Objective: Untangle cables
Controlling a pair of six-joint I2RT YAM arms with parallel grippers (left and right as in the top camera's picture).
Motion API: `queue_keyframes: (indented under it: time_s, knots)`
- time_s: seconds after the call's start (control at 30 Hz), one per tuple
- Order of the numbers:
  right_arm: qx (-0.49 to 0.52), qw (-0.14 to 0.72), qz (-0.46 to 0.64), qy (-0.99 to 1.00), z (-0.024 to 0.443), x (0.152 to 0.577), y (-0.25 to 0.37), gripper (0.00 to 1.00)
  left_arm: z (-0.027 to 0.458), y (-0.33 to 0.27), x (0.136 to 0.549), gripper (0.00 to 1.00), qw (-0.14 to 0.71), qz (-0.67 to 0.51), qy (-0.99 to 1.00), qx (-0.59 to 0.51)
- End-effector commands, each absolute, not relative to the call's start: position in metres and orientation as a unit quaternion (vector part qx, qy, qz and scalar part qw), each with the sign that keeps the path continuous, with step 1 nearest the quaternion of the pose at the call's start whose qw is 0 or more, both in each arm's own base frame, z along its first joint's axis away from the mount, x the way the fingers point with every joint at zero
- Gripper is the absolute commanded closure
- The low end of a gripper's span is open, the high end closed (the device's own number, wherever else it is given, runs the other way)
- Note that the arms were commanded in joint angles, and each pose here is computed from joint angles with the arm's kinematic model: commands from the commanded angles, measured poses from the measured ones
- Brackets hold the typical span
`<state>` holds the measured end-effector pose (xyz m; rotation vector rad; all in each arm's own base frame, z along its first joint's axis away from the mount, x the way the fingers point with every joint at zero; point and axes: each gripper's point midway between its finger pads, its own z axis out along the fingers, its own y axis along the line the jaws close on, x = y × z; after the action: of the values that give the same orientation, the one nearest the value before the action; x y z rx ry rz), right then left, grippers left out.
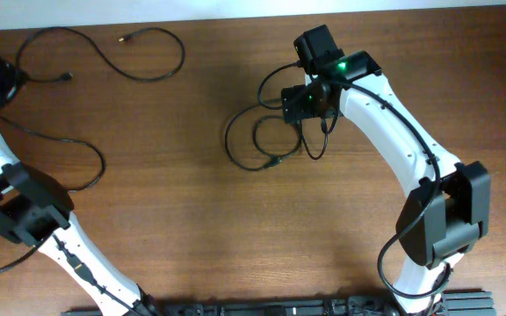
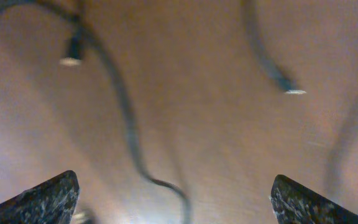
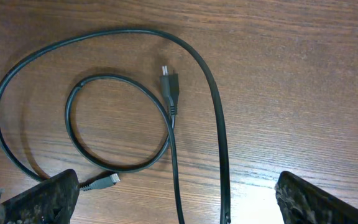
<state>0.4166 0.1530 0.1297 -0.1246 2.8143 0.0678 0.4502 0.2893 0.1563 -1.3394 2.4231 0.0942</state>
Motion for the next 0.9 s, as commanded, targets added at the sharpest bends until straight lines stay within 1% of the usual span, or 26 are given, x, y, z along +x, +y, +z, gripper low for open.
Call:
queue_keyframes:
  time_s: [0.0,0.03,0.07,0.1,0.13,0.17,0.2,0.23,0.33,0.37,0.4,0.43,0.53,0.57,0.63,0.67,0.7,0.73,0.77,0.8,0.87]
  knots:
    - [-0.045,0.164,0.027,0.985,0.133,0.415,0.155,0.02,0.128,0.324,0.415,0.37,0.138,0.142,0.848,-0.491]
    - [-0.045,0.164,0.027,0.985,0.133,0.415,0.155,0.01,0.117,0.328,0.414,0.40,0.138,0.142,0.847,-0.494]
    - [-0.045,0.164,0.027,0.985,0.133,0.415,0.155,0.01,0.110,0.329,0.415,0.27,0.138,0.141,0.847,-0.494]
    - [-0.045,0.164,0.027,0.985,0.133,0.415,0.155,0.01,0.098,0.324,0.424,0.28,0.146,0.116,0.850,-0.492]
    - [-0.045,0.164,0.027,0.985,0.133,0.415,0.155,0.01,0.091,0.317,0.433,0.46,0.154,0.086,0.854,-0.489]
    - [-0.045,0.164,0.027,0.985,0.133,0.415,0.155,0.01,0.087,0.316,0.436,0.57,0.157,0.079,0.855,-0.489]
    - [-0.045,0.164,0.027,0.985,0.133,0.415,0.155,0.01,0.080,0.316,0.437,0.85,0.158,0.078,0.855,-0.488]
    - [-0.045,0.164,0.027,0.985,0.133,0.415,0.155,0.02,0.076,0.313,0.439,1.00,0.158,0.073,0.856,-0.486]
    - [-0.045,0.164,0.027,0.985,0.133,0.415,0.155,0.01,0.069,0.280,0.473,1.00,0.189,-0.055,0.858,-0.475]
    - [-0.045,0.164,0.027,0.985,0.133,0.415,0.155,0.01,0.071,0.278,0.478,1.00,0.193,-0.078,0.827,-0.522]
    - [-0.045,0.164,0.027,0.985,0.133,0.415,0.155,0.01,0.072,0.279,0.480,1.00,0.190,-0.094,0.786,-0.581]
    - [-0.045,0.164,0.027,0.985,0.133,0.415,0.155,0.02,0.073,0.281,0.481,1.00,0.191,-0.102,0.762,-0.610]
    - [-0.045,0.164,0.027,0.985,0.133,0.415,0.155,0.01,0.091,0.296,0.509,1.00,0.258,-0.134,0.740,-0.606]
    - [-0.045,0.164,0.027,0.985,0.133,0.415,0.155,0.01,0.094,0.298,0.513,1.00,0.268,-0.137,0.739,-0.603]
    - [-0.045,0.164,0.027,0.985,0.133,0.415,0.155,0.02,0.096,0.302,0.514,0.82,0.275,-0.134,0.744,-0.594]
    - [-0.045,0.164,0.026,0.985,0.133,0.415,0.154,0.01,0.102,0.300,0.517,0.83,0.286,-0.133,0.773,-0.551]
    - [-0.045,0.164,0.027,0.985,0.133,0.415,0.155,0.01,0.118,0.293,0.523,0.58,0.305,-0.140,0.805,-0.489]
    - [-0.045,0.164,0.027,0.985,0.133,0.415,0.155,0.01,0.132,0.291,0.520,0.36,0.306,-0.138,0.808,-0.484]
    - [-0.045,0.164,0.027,0.985,0.133,0.415,0.155,0.01,0.152,0.290,0.518,0.11,0.313,-0.138,0.807,-0.482]
    - [-0.045,0.164,0.027,0.985,0.133,0.415,0.155,0.02,0.180,0.288,0.515,0.01,0.330,-0.135,0.803,-0.477]
    - [-0.045,0.164,0.027,0.985,0.133,0.415,0.155,0.01,0.234,0.280,0.503,0.01,0.359,-0.137,0.793,-0.474]
